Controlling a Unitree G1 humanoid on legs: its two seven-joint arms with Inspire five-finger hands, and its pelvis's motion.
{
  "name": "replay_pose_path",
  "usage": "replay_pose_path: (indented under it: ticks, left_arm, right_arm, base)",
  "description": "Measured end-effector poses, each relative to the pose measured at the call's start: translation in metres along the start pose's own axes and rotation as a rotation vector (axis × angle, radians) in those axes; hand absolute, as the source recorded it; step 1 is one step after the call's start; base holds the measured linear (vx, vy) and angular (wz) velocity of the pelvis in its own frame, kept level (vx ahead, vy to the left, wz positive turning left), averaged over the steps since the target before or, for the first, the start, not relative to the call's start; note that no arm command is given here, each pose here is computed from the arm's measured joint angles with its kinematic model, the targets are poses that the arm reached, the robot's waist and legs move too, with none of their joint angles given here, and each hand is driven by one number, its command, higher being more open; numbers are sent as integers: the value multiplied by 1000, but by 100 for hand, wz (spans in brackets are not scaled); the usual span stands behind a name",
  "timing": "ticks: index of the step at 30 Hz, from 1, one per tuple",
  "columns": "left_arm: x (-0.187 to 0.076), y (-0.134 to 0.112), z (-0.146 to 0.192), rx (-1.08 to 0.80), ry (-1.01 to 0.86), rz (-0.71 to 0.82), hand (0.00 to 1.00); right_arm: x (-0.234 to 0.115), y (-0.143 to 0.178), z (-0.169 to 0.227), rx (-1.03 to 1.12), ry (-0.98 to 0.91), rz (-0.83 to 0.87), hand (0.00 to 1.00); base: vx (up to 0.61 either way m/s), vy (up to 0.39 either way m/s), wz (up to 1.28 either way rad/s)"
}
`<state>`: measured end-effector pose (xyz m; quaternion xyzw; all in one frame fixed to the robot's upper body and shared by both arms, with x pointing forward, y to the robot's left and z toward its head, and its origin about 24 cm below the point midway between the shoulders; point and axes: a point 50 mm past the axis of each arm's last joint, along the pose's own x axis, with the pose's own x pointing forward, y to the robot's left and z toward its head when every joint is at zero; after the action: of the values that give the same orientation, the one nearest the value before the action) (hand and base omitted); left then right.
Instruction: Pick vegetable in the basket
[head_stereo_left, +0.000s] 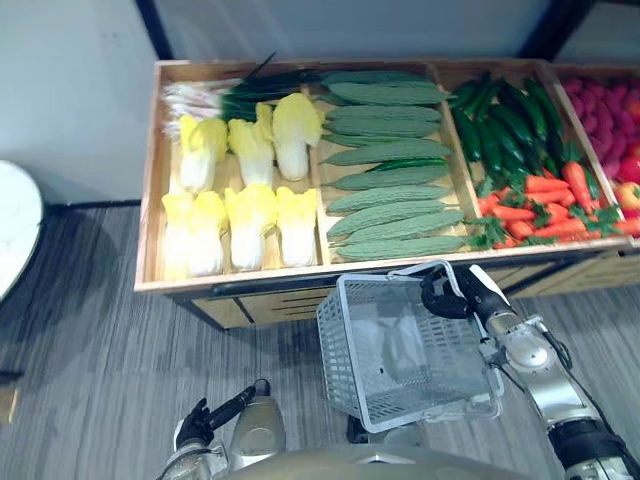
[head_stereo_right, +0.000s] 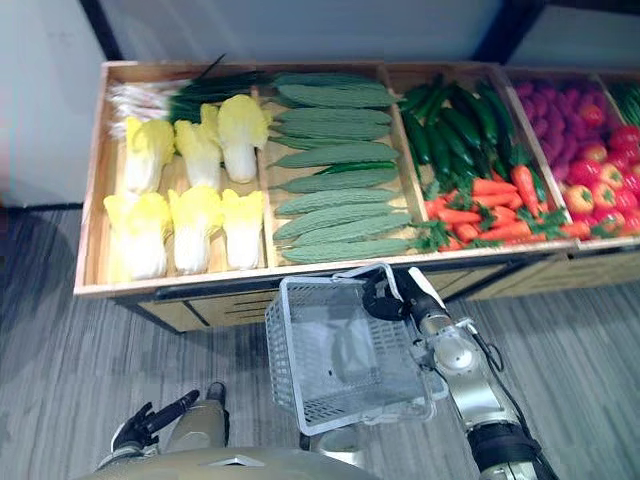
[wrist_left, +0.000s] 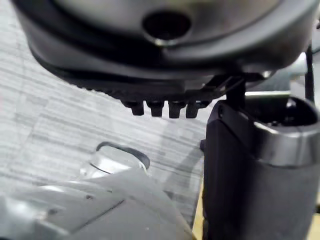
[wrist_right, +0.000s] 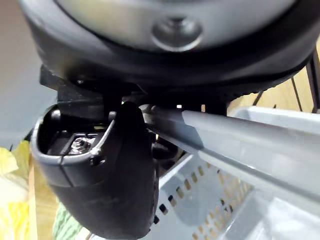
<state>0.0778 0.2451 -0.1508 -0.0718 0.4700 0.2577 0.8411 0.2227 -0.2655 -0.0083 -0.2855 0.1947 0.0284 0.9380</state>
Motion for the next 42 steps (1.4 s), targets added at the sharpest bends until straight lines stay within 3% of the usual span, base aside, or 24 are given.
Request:
replay_pose_path:
  ticks: [3,12,17,23,29,32,38,42]
  left_arm:
    - [-1,3,0,-13,-5,26,100]
    - [-1,15,16,-138,-71,101,100]
    - [-11,47,61,-318,-281,269,100]
    - [-32,60,111,-360,-531,330,100]
    - [-60,41,164,-335,-789,253,100]
    - [-69,22,178,-203,-869,198,100]
    - [-79,-22,192,-1,-955,31,100]
    - [-82,-38,200,81,-986,-36,100]
  right_arm:
    - [-15,0,-25,88,86,-103,0]
    - [-20,9,-30,127,100,-118,0]
    - [-17,15,-25,119,89,-109,0]
    - [-14,24,-21,134,78,-85,0]
    - [-14,24,-21,134,76,-83,0]
    - [-14,23,-20,134,70,-78,0]
    - [-14,22,-14,129,44,-53,0]
    - [-14,21,-10,127,25,-41,0]
  base:
    - [-3,108,86]
    - [-35,141,42]
    - [-29,55,4]
    - [-1,14,-8]
    - [31,13,-3]
    - [45,20,-11]
    - [28,5,-11]
    - [19,-3,-10]
